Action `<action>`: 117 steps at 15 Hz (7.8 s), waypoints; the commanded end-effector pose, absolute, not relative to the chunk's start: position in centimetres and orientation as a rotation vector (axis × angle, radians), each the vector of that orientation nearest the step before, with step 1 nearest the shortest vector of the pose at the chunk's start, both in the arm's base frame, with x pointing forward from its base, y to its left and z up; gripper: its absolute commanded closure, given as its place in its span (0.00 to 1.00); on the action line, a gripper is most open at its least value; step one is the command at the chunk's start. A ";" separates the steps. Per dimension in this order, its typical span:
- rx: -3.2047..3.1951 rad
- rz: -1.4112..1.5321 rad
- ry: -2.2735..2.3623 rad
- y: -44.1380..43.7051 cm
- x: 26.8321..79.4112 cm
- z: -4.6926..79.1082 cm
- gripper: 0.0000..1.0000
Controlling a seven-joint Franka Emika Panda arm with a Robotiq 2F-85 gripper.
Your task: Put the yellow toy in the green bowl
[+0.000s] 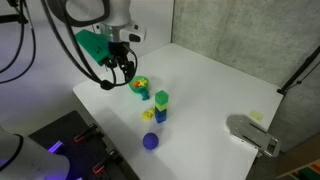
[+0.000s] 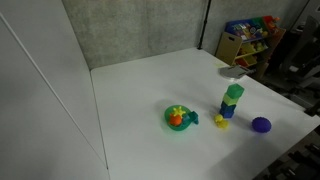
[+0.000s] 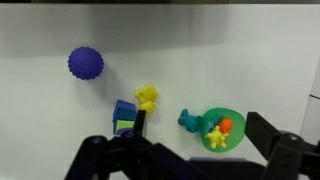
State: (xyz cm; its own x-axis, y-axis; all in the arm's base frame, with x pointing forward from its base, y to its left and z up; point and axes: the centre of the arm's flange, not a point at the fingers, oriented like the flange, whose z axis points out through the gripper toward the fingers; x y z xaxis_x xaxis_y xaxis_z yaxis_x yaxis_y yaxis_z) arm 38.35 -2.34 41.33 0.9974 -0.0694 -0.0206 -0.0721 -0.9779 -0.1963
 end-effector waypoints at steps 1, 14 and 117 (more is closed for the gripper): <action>-2.958 0.048 0.067 -1.7 41.6 36.8 0.00; -3.089 -0.018 0.135 -0.4 45.2 18.5 0.00; -3.148 0.242 0.166 -3.4 44.7 41.3 0.00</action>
